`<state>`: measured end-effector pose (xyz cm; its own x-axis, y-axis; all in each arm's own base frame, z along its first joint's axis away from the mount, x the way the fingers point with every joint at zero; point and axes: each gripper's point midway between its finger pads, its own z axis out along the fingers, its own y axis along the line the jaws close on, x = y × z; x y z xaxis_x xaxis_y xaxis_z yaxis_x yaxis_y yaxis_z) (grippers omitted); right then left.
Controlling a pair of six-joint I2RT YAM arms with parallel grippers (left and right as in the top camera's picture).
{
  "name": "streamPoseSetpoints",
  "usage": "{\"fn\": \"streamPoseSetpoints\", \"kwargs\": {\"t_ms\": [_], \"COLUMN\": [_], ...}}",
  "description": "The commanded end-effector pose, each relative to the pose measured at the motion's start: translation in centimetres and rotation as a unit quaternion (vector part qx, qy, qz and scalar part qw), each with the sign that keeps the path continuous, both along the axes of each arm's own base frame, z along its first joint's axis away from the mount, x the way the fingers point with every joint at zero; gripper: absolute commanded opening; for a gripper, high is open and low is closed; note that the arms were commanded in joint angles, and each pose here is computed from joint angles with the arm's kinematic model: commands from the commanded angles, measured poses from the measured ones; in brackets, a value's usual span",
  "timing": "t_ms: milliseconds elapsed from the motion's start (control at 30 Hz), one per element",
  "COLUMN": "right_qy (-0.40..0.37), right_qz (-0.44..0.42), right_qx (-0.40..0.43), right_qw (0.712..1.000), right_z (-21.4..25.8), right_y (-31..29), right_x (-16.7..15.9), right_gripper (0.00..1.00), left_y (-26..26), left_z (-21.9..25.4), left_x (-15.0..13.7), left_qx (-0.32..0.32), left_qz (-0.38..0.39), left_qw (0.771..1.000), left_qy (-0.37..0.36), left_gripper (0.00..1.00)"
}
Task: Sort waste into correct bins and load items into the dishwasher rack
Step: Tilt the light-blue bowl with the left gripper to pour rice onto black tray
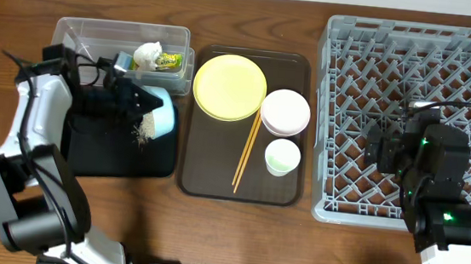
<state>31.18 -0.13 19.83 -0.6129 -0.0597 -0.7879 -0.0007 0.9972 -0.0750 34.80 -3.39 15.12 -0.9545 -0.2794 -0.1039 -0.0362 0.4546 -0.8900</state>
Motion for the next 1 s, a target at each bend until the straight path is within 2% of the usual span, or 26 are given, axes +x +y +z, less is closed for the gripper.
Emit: {"fn": "streamPoseSetpoints", "kwargs": {"t_ms": [0, 200, 533, 833, 967], "right_qy": [-0.011, -0.011, -0.006, -0.006, -0.006], "right_qz": [0.006, 0.006, 0.006, 0.006, 0.006], "right_qx": [0.005, 0.005, 0.005, 0.005, 0.005], "right_qw": [1.000, 1.000, 1.000, 1.000, 1.000], "right_z": [1.0, 1.0, 0.8, 0.8, 0.8], "right_y": [0.4, 0.4, 0.4, 0.4, 0.4], "right_x": [0.2, 0.2, 0.1, 0.1, 0.1], "right_gripper": [0.99, 0.99, 0.99, 0.99, 0.99], "left_y": [0.1, 1.4, 4.6, 5.0, 5.0], "left_z": [2.7, 4.2, 4.2, 4.2, 5.1], "left_x": [0.7, 0.7, 0.5, 0.5, 0.6], "left_qx": [-0.112, -0.165, -0.171, -0.201, -0.204], "left_qz": [0.022, 0.055, 0.104, 0.131, 0.120], "left_qw": [0.993, 0.984, 0.980, 0.970, 0.972], "left_qy": [-0.035, -0.023, -0.019, 0.047, -0.004], "left_gripper": [0.07, 0.06, 0.06, 0.06, 0.06]}}
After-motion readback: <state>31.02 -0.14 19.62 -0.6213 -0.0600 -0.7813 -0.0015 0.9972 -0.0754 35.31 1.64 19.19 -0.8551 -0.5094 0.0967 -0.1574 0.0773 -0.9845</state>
